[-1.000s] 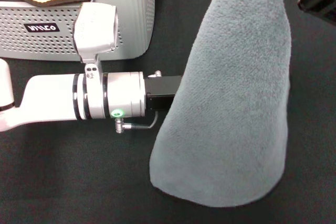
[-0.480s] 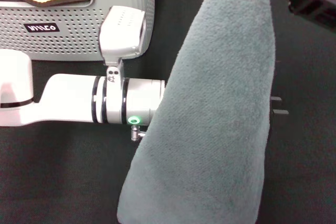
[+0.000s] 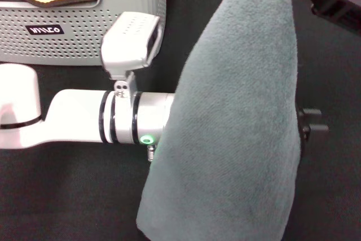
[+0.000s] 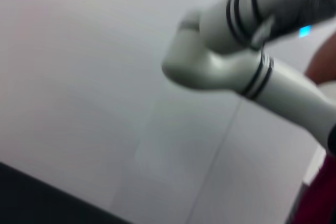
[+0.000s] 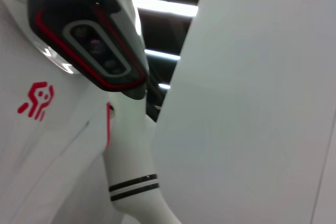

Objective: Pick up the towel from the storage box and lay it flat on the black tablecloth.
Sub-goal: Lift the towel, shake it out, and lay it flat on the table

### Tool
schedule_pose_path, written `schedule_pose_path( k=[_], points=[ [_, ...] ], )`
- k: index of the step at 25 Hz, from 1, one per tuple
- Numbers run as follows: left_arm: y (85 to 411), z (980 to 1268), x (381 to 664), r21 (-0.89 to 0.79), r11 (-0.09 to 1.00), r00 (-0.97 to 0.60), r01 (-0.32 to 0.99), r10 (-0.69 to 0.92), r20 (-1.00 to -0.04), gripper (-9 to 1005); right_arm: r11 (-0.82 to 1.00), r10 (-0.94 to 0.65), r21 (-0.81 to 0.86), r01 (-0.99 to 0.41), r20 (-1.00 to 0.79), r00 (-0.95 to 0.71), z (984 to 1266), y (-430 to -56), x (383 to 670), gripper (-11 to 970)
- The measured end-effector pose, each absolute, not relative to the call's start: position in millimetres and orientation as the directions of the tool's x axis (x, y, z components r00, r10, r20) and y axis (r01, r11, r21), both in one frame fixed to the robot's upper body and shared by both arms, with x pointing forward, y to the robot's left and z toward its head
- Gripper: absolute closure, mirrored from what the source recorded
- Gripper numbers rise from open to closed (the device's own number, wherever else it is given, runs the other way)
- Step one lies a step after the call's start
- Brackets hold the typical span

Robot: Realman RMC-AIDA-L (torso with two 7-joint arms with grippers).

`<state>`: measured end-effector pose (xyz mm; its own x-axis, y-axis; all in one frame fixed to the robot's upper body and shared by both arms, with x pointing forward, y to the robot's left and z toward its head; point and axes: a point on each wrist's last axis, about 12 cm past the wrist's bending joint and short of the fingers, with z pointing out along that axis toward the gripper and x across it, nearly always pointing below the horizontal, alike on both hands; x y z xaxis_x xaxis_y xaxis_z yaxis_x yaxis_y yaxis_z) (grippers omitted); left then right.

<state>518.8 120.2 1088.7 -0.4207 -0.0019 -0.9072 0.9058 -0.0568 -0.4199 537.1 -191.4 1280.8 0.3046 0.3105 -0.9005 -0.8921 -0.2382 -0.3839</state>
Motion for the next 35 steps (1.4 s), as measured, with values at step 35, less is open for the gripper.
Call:
schedule_pose_path(
  k=[35],
  points=[
    [130,1071,534,-0.529,0.088,-0.536,0.844,0.095,-0.839,698,-0.165,0.333,-0.379,-0.91,-0.89,0.311,1276,-203,542,946]
  ],
)
